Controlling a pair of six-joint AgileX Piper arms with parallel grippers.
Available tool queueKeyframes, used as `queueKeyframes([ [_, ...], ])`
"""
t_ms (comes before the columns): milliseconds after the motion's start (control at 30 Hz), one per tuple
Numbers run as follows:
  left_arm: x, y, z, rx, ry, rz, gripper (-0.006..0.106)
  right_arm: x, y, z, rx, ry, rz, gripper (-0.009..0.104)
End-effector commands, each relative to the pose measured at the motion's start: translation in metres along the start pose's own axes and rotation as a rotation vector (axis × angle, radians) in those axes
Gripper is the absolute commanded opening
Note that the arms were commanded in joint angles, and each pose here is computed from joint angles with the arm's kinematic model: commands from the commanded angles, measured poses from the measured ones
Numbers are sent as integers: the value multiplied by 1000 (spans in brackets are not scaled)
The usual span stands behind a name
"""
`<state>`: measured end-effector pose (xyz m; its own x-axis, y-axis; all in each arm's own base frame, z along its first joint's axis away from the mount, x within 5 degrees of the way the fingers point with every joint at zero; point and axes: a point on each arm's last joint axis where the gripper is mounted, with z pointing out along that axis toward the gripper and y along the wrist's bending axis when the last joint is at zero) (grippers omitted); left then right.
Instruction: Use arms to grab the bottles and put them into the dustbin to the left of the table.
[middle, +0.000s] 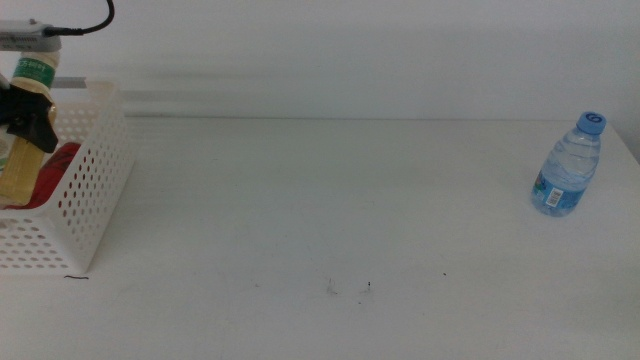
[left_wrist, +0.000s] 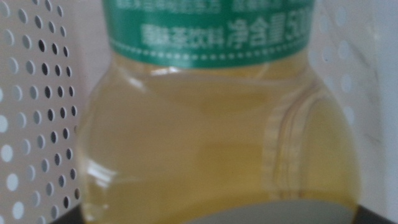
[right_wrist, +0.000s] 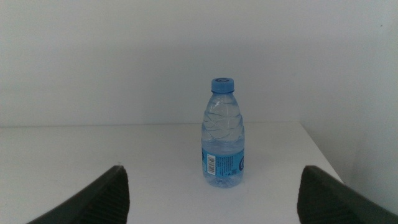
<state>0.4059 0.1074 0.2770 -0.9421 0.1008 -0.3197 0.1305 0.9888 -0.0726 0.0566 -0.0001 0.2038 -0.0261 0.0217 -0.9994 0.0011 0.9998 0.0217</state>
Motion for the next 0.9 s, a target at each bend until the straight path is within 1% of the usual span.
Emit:
queueKeyframes([
  [0, -4, 2, -12, -22, -56, -2, 69, 0, 0, 0, 4, -8, -14, 93],
  [100, -4, 2, -12, -22, -55, -2, 86, 0, 0, 0, 4, -8, -14, 93],
  [167, -4, 2, -15, -29, -53, -19, 94, 0, 0, 0, 4, -8, -14, 93],
  [333, -2, -4, -36, -33, -81, -20, 94, 0, 0, 0, 4, -8, -14, 93],
  [467, 3, -17, -75, -41, -166, -9, 94, 0, 0, 0, 4, -8, -14, 93],
  [667, 16, -50, -139, -5, -341, 15, 94, 0, 0, 0, 4, -8, -14, 93],
  [767, 30, -71, -170, 28, -461, 36, 94, 0, 0, 0, 4, -8, -14, 93],
  [867, 49, -91, -194, 64, -571, 89, 94, 0, 0, 0, 4, -8, -14, 93],
])
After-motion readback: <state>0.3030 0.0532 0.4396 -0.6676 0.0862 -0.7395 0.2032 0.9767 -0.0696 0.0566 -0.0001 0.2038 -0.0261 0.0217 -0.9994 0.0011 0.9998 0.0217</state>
